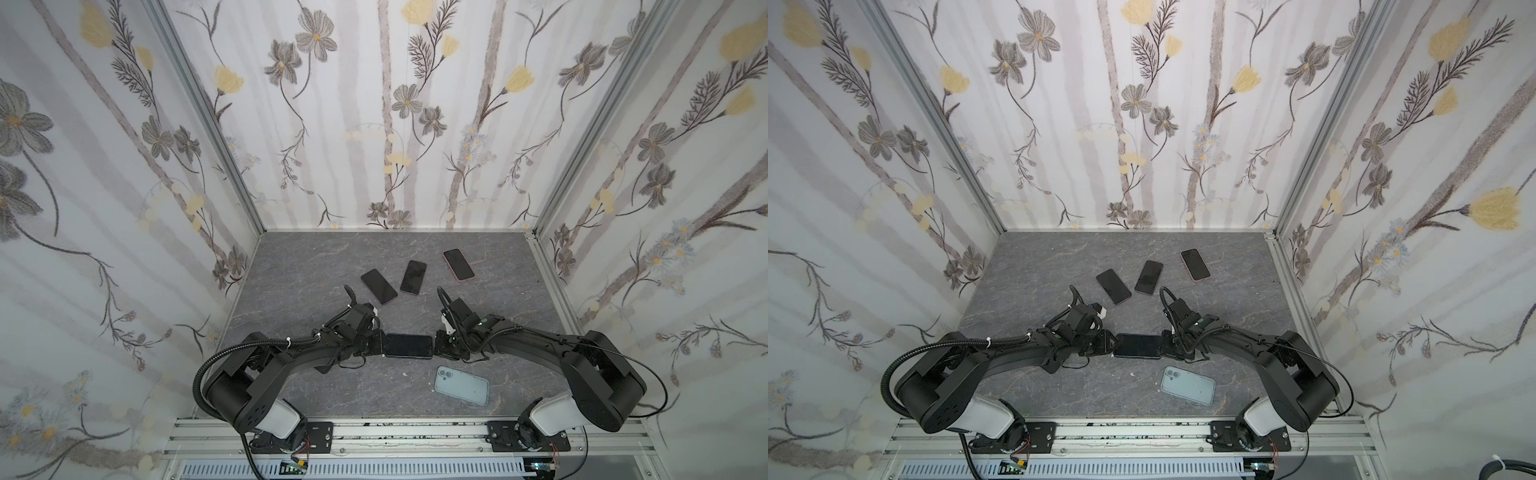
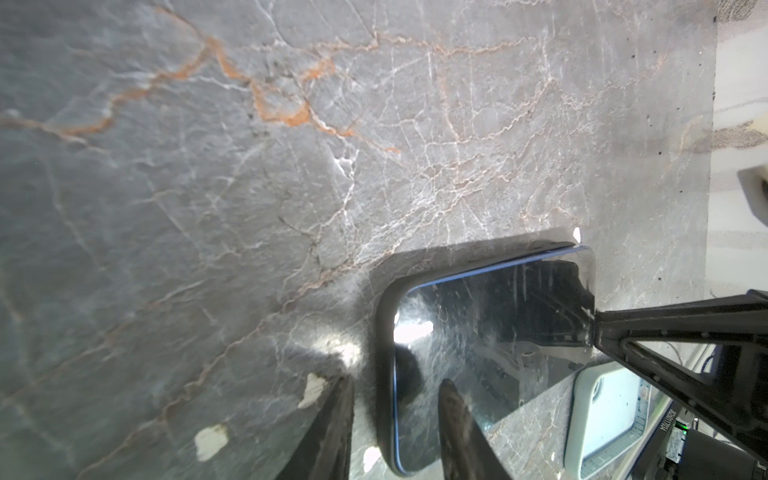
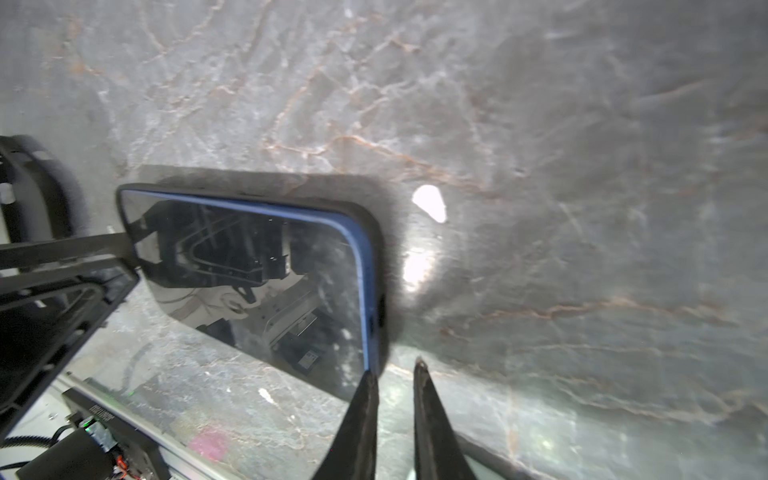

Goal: Put the phone into the phone case

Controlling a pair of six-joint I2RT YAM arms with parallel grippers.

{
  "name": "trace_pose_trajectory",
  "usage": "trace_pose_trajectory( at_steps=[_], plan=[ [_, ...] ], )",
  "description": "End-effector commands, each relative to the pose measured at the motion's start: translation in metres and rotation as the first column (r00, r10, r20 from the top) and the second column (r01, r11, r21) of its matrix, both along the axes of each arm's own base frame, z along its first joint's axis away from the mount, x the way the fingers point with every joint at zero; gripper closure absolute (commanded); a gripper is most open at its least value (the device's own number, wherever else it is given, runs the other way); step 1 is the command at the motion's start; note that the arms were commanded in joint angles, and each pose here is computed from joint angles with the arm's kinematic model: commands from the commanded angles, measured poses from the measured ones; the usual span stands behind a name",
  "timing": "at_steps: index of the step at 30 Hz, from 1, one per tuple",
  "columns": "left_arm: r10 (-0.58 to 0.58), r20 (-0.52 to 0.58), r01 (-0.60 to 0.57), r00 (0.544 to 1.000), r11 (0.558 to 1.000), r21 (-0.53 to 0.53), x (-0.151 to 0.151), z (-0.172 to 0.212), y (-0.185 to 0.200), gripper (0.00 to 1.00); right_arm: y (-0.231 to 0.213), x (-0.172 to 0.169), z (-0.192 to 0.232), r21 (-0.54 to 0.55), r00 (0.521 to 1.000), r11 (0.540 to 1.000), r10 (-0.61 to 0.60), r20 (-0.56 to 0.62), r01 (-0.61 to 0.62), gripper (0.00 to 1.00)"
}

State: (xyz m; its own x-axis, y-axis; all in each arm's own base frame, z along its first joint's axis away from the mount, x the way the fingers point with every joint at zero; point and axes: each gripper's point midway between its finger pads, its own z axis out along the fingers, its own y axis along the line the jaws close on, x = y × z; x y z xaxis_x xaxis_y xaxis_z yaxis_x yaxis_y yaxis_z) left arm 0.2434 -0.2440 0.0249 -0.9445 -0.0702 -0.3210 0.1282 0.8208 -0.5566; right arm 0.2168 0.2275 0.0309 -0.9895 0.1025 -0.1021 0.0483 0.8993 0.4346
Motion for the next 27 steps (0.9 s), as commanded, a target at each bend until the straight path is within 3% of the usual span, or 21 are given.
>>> trace_pose_trajectory(
  at_steps=[1,9,21,27],
  plan=[
    [0.002,-0.02,-0.001,1.0,0.999,0.036,-0.005,-0.006,0.007,0.64,0.007,0.004,0.008,0.04,1.0,0.999,-0.007,0.015,0.007,0.82],
    [0.007,-0.031,-0.007,0.999,1.0,0.028,-0.007,-0.009,0.006,0.67,0.017,0.0,-0.003,0.077,1.0,0.997,0.011,-0.017,-0.01,0.83],
    [-0.035,-0.107,0.037,0.994,0.999,0.025,-0.024,-0.027,-0.001,0.83,0.011,-0.011,-0.022,0.04,0.998,0.999,0.016,-0.064,-0.013,0.9],
    [-0.012,-0.108,0.015,0.994,0.999,0.033,-0.028,-0.027,0.001,0.84,0.007,-0.019,-0.032,-0.012,0.996,1.0,0.023,-0.082,-0.024,0.9]
  ],
)
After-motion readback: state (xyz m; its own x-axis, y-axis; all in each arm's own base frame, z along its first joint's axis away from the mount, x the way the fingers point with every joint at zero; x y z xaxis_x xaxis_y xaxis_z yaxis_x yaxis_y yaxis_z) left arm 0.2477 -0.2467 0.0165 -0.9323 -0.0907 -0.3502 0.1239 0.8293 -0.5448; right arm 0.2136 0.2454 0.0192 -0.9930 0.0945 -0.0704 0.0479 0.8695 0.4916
